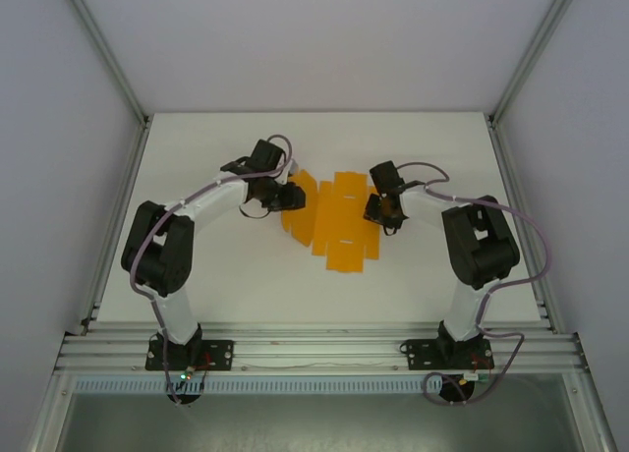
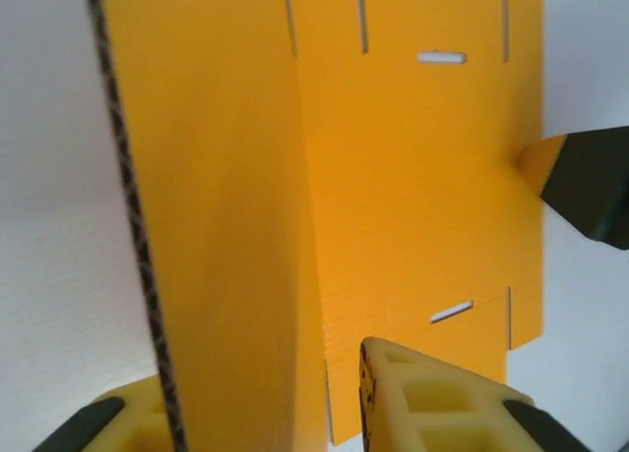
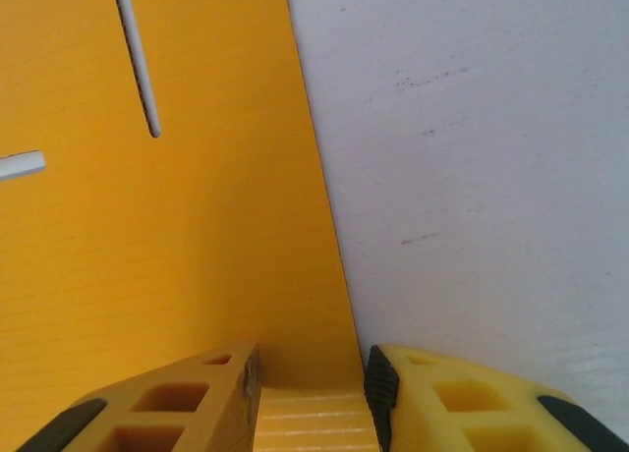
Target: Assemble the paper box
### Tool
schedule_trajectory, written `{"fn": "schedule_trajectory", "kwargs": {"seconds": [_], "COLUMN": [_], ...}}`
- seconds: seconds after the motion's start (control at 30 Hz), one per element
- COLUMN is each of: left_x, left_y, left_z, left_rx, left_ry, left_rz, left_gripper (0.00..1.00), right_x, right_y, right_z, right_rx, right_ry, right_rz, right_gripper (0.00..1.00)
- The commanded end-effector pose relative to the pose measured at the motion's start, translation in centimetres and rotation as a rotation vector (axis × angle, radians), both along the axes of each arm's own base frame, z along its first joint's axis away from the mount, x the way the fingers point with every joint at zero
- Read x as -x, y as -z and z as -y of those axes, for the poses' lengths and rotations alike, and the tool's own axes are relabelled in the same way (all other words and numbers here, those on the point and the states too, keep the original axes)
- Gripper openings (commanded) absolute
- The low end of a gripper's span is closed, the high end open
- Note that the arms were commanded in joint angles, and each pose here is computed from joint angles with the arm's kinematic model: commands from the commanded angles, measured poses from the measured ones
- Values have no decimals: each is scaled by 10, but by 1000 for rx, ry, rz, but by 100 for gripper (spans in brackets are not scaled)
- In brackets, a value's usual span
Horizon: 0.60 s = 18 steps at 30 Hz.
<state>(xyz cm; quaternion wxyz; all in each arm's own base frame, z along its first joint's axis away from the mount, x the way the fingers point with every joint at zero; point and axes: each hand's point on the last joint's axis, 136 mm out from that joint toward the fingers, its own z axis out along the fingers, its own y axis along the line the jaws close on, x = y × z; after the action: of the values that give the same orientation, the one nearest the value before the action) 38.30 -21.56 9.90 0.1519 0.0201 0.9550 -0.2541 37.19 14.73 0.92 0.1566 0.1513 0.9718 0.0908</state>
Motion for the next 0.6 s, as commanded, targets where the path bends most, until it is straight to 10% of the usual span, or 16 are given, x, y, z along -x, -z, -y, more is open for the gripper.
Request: {"fn": "schedule_trajectory", "kwargs": {"seconds": [0.0,0.07,0.27,0.57], "left_x": [1,-2,-3,35], "left_y": [-6,-24,-117,-224], "left_z": [-7,-6,5,-32], "left_rx": [-43,-18,180,655], "left_ry": [-6,-9,18,-27], "left_rz": [21,83,365,635], "left_gripper": [14,0,0,0], "right_x": [30,16,-20,-17], "right_y": [55,31,-80,-259], "right_z": [-1,2,-5,-14], "right_rx": [28,45,-103,-623], "right_ry": [-50,-38,-73,-371], "right_rz": [-120,-55,217,659], "right_gripper": [40,47,100,98]}}
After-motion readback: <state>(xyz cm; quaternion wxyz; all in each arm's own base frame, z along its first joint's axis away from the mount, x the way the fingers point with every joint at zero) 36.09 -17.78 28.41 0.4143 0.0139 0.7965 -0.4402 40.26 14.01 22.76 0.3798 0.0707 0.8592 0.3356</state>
